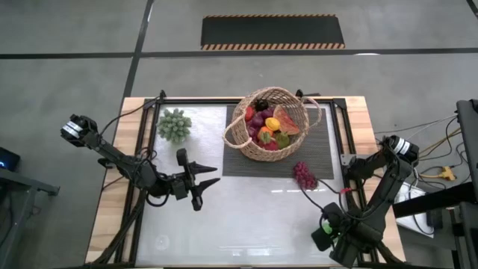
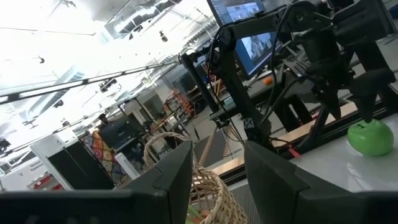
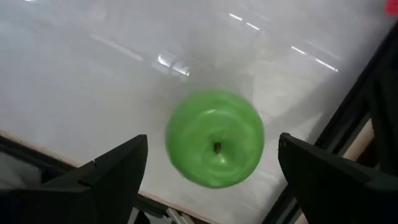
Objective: Build produce basket
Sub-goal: Put the green apple into the brown basket
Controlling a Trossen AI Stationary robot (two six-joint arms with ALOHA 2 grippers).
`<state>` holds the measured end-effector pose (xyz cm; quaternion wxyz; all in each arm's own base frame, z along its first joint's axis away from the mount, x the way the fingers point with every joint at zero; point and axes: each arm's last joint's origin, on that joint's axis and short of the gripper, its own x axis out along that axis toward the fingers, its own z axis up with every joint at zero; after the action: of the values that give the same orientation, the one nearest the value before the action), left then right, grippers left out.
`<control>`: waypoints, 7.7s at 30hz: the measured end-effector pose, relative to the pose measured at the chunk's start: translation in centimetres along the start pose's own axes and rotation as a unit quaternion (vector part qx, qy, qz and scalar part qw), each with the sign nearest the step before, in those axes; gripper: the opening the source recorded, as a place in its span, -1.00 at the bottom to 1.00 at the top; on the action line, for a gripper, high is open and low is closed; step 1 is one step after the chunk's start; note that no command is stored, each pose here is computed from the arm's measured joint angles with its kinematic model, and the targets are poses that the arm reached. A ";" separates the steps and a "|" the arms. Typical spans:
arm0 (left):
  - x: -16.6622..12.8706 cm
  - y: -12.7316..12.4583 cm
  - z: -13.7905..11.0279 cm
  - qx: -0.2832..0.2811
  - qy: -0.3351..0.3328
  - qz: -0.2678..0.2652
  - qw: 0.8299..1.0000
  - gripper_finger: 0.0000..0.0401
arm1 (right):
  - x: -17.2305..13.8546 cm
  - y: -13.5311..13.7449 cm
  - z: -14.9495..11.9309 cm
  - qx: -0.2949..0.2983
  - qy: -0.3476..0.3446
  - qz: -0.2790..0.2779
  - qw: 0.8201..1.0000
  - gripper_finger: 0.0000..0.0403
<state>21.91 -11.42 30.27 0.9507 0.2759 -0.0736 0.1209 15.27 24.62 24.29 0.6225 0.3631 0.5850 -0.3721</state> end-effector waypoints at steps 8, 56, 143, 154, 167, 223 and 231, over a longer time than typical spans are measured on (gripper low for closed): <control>-0.1 -0.1 0.0 0.000 0.000 -0.001 1.000 -0.36 | 0.2 -0.2 -0.2 0.023 0.000 0.001 1.000 0.70; -0.1 -0.1 -0.1 0.004 0.002 -0.001 1.000 -0.36 | 2.2 0.1 -1.1 0.027 0.083 -0.007 0.996 0.70; 0.6 -1.5 -1.1 -0.031 0.005 -0.032 0.999 -0.37 | 5.5 -2.9 1.1 -0.155 -0.034 -0.117 0.980 0.70; 6.0 -8.6 -3.3 -0.045 0.036 -0.134 0.989 -0.74 | 1.0 -3.5 2.1 -0.246 -0.122 -0.090 0.957 0.67; 7.7 -9.1 -2.9 -0.020 0.056 -0.101 0.993 -0.97 | 0.3 -5.9 3.8 -0.109 -0.116 -0.091 0.983 0.78; 7.3 -9.4 -3.5 0.028 0.071 -0.116 0.990 -0.97 | 4.8 -6.5 6.7 -0.024 -0.066 -0.084 0.994 0.84; 7.4 -9.3 -3.5 0.028 0.071 -0.115 0.990 -0.97 | 5.2 -6.1 8.7 -0.044 -0.082 -0.087 0.992 0.84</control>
<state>31.75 -15.76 24.13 0.9529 0.3002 0.0298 0.0316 14.00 13.89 19.48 0.6491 0.2513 0.5771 -0.4272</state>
